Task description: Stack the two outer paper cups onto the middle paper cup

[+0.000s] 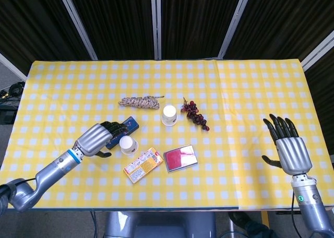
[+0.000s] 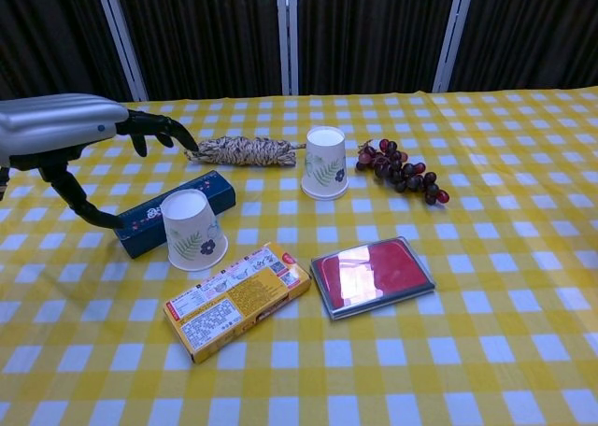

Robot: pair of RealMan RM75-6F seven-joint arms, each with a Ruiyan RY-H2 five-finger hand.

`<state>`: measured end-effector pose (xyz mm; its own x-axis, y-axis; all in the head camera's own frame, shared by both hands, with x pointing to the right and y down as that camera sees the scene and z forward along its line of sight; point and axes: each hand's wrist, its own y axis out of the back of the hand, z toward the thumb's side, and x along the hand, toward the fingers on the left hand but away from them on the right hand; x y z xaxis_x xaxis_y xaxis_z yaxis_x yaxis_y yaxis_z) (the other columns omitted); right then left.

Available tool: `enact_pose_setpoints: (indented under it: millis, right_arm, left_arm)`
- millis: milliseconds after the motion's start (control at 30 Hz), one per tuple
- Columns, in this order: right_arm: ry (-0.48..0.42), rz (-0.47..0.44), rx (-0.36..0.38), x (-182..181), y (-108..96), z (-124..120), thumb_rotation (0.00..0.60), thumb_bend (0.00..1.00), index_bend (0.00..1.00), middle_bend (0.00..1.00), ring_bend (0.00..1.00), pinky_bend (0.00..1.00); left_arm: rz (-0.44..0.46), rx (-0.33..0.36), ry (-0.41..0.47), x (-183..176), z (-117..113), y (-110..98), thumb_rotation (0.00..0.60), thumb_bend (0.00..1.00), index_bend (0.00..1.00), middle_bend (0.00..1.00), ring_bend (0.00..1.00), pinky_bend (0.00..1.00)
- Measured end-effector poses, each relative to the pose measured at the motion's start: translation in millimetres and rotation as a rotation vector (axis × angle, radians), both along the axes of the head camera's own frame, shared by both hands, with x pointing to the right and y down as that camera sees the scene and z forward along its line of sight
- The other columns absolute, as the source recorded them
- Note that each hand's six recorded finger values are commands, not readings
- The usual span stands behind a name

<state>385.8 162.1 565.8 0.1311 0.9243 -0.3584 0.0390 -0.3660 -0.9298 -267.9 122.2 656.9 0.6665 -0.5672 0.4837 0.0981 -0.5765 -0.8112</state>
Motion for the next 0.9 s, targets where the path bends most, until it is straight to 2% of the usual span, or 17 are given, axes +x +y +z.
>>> enact_pose_setpoints:
  millis: [333, 433, 567, 800, 900]
  right_arm:
    - [-0.022, 0.009, -0.003, 3, -1, -4, 0.600, 0.00, 0.01, 0.00, 0.00, 0.00]
    - [-0.024, 0.012, -0.007, 3, -1, -5, 0.600, 0.00, 0.02, 0.00, 0.00, 0.00]
    - [-0.024, 0.016, 0.000, 4, -2, -8, 0.600, 0.00, 0.02, 0.00, 0.00, 0.00]
    - [-0.024, 0.023, 0.000, 6, -3, -8, 0.600, 0.00, 0.02, 0.00, 0.00, 0.00]
    - [-0.024, 0.025, 0.002, 7, -3, -8, 0.600, 0.00, 0.02, 0.00, 0.00, 0.00]
  left_arm:
    - [0.035, 0.013, -0.012, 27, 22, 1, 0.600, 0.17, 0.21, 0.18, 0.22, 0.33]
    - [0.040, 0.016, -0.017, 32, 26, 1, 0.600, 0.17, 0.22, 0.20, 0.25, 0.37]
    - [0.052, 0.023, -0.026, 38, 30, 1, 0.600, 0.18, 0.30, 0.30, 0.35, 0.50]
    - [0.055, 0.032, -0.043, 38, 33, -1, 0.600, 0.20, 0.42, 0.42, 0.44, 0.57]
    - [0.054, 0.043, -0.049, 38, 33, -2, 0.600, 0.21, 0.44, 0.44, 0.45, 0.58]
